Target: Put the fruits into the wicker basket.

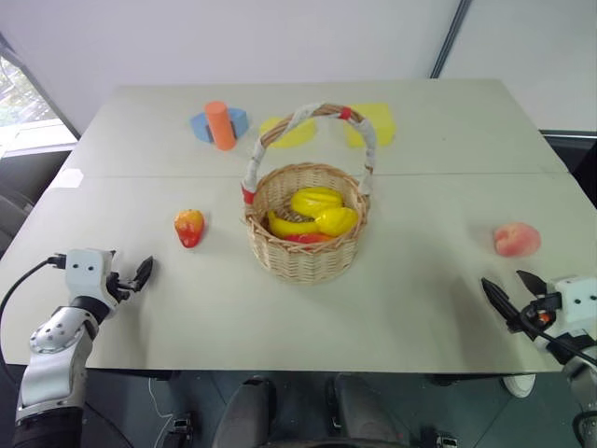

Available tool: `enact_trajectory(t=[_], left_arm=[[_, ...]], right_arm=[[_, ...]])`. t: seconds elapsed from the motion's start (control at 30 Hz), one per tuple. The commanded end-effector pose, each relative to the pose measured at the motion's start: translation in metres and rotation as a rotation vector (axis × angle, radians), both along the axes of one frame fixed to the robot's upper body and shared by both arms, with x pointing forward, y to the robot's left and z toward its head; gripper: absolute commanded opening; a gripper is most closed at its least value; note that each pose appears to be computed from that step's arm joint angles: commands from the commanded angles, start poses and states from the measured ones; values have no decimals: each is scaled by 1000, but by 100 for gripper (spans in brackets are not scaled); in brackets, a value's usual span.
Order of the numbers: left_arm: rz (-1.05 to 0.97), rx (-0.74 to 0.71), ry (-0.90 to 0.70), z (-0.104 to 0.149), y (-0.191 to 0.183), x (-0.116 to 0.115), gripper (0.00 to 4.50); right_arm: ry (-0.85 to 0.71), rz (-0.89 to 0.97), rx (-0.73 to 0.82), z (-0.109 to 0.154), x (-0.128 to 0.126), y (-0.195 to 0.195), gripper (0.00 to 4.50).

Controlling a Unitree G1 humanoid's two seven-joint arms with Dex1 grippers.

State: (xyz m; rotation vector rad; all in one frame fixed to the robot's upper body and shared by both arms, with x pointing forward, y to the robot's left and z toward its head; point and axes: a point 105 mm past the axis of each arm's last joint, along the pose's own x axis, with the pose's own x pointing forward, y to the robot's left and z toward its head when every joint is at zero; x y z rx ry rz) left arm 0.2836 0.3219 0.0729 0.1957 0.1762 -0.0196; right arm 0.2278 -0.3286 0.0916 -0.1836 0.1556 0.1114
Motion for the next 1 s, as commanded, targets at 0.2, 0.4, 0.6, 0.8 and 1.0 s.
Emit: enact_trajectory(t=[0.2, 0.4, 0.6, 0.8, 1.0], left_arm=[[31, -30, -17, 4, 4, -5, 392], [51, -24, -37, 9, 5, -6, 392], [26, -51, -135, 38, -4, 5, 449], [-52, -49, -139, 51, -23, 28, 449], [-146, -36, -67, 58, -56, 43, 449]], right_arm=[[-15, 29, -9, 6, 4, 3, 345], [-28, 113, 21, 13, 12, 26, 345], [-108, 228, 22, 46, 31, 58, 345], [-154, 412, 35, 78, 34, 99, 345], [-202, 654, 17, 120, 23, 143, 345]])
